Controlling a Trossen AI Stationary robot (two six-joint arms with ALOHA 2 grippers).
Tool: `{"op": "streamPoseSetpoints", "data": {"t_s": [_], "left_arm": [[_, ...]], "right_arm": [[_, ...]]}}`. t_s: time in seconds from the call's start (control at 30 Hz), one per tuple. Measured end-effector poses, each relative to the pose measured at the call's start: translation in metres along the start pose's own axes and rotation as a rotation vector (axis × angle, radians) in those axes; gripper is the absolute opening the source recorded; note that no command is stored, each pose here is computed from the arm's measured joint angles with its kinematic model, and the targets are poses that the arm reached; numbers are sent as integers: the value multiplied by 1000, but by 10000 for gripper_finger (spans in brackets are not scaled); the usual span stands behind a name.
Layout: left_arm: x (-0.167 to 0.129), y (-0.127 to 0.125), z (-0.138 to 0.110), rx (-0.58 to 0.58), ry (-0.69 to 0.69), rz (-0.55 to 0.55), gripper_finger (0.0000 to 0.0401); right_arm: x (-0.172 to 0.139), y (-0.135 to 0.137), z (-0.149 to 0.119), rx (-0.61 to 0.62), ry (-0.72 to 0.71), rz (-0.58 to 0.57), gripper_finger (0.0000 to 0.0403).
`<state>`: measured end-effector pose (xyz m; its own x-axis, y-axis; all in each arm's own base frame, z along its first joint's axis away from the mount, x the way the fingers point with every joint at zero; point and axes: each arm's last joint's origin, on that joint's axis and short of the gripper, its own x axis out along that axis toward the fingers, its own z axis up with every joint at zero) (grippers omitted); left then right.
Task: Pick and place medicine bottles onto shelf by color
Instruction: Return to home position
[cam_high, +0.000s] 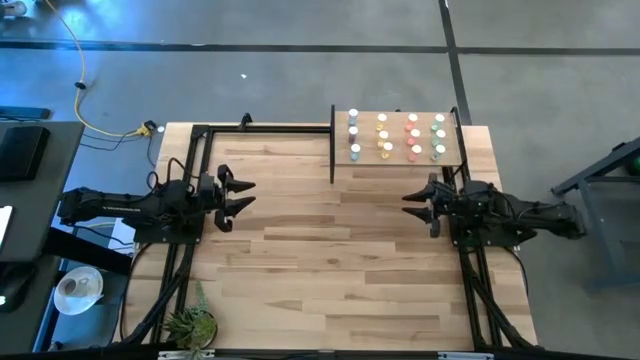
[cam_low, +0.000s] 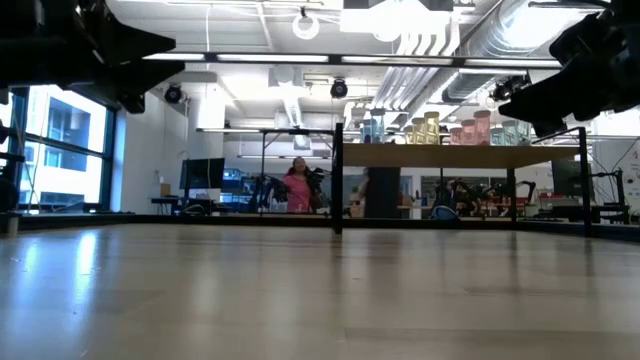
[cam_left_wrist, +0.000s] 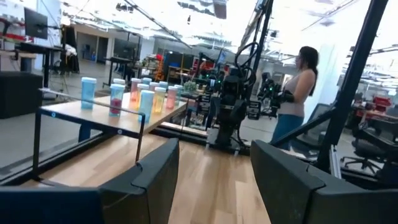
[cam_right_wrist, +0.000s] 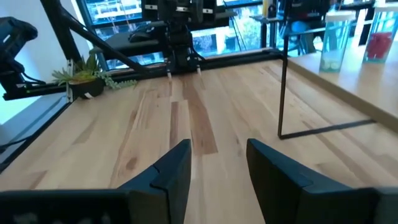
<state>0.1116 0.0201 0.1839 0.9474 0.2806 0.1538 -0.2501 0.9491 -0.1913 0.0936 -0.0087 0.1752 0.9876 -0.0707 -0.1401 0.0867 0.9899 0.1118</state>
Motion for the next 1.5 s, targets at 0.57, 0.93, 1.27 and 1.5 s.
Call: {"op": "streamPoseSetpoints", "data": {"t_s": [0.57, 0.93, 1.27, 1.5], "left_arm": [[0, -1, -1, 23, 18, -26, 188], [0, -1, -1, 20, 17, -26, 188], [0, -1, -1, 20, 17, -26, 188], [0, -1, -1, 20, 16, -26, 188]], "right_arm": [[-1, 0, -4, 6, -28, 25, 147], [-1, 0, -4, 102, -26, 23, 147], [-1, 0, -4, 204, -24, 24, 147], [-1, 0, -4, 204, -23, 24, 147]]}}
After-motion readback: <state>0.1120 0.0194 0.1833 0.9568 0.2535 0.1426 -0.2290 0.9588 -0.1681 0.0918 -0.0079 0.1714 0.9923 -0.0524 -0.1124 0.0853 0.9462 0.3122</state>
